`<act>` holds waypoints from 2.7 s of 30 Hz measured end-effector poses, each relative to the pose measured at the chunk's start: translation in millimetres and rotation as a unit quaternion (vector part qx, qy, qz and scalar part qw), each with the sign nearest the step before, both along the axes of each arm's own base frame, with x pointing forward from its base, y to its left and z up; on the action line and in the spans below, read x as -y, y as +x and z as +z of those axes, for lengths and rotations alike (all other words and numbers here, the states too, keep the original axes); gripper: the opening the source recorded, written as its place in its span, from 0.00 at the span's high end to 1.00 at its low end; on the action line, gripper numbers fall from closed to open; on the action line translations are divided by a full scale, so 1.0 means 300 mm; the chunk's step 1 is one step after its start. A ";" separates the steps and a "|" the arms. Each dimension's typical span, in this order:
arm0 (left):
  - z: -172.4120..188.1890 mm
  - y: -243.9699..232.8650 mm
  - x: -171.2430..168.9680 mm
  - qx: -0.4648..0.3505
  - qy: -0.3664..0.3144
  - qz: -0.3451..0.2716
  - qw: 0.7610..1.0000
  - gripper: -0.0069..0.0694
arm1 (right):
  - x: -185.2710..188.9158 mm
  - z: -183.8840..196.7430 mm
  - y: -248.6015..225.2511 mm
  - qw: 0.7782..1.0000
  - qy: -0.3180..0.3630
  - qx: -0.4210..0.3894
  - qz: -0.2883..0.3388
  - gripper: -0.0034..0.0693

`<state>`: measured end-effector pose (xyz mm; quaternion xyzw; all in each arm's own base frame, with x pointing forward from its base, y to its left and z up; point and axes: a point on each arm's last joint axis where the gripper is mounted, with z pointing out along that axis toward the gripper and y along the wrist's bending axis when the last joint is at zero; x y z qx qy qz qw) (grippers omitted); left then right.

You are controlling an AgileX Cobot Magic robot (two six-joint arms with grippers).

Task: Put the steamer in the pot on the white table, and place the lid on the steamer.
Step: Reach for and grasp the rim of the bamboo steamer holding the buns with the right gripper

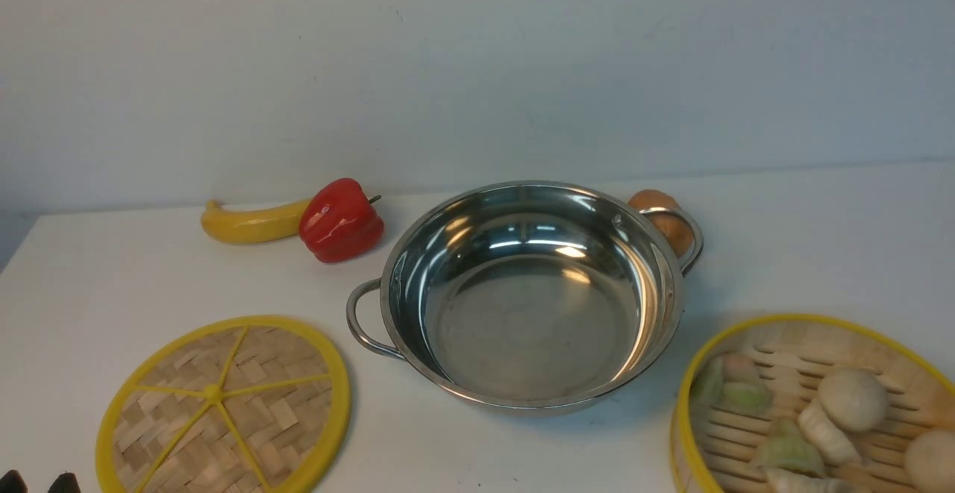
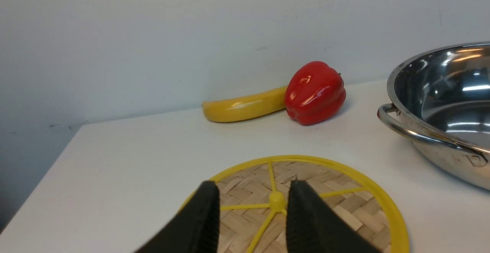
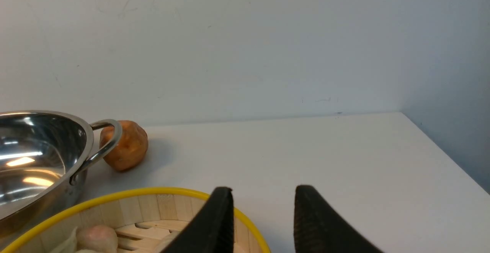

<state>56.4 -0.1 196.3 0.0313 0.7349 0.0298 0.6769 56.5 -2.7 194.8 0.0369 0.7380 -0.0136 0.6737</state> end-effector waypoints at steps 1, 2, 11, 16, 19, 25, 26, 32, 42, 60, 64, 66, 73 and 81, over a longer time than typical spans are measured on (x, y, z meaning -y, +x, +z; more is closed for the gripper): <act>0.000 0.000 0.000 0.000 0.000 0.000 1.000 0.59 | 0.000 0.000 0.000 1.000 0.000 0.000 0.000 0.62; 0.000 0.000 0.000 0.000 0.000 0.000 1.000 0.59 | 0.000 0.000 0.000 1.000 0.000 0.000 0.000 0.62; 0.000 0.000 0.000 0.000 0.000 0.000 1.000 0.59 | 0.000 0.000 0.000 1.000 0.000 0.000 0.000 0.62; 0.003 0.000 0.002 0.006 -0.041 0.000 0.999 0.59 | -0.002 0.001 0.000 1.000 0.020 0.002 0.002 0.62; 0.008 0.001 0.005 0.012 -0.105 -0.001 0.994 0.59 | -0.006 0.002 0.001 0.998 0.064 0.007 0.005 0.62; 0.010 0.000 0.011 0.012 -0.231 -0.003 0.973 0.59 | -0.018 0.008 0.001 0.980 0.195 0.021 0.014 0.62; 0.010 0.000 0.012 0.011 -0.248 -0.004 0.969 0.59 | -0.020 0.009 0.001 0.977 0.214 0.023 0.016 0.62; 0.011 0.000 0.015 0.011 -0.278 -0.005 0.960 0.59 | -0.024 0.015 0.002 0.960 0.279 0.032 0.019 0.62; 0.025 0.001 0.008 0.037 -0.265 -0.003 0.964 0.59 | -0.018 0.028 0.002 0.930 0.363 0.058 0.012 0.62; 0.158 -0.035 -0.052 0.281 -0.352 0.015 0.893 0.59 | 0.012 0.207 -0.035 0.880 0.438 0.183 0.006 0.62; 0.170 -0.040 -0.048 0.298 -0.350 0.002 0.888 0.59 | -0.010 0.322 -0.074 0.914 0.345 0.208 0.042 0.62; 0.175 -0.042 -0.037 0.301 -0.334 -0.014 0.893 0.59 | -0.030 0.375 -0.099 0.929 0.297 0.210 0.068 0.62; 0.262 -0.055 0.019 0.248 -0.210 -0.069 0.943 0.59 | -0.106 0.485 -0.137 0.956 0.202 0.137 0.165 0.62; 0.349 -0.012 -0.014 0.144 -0.195 0.010 0.970 0.59 | -0.135 0.536 -0.022 0.966 0.151 -0.035 0.208 0.62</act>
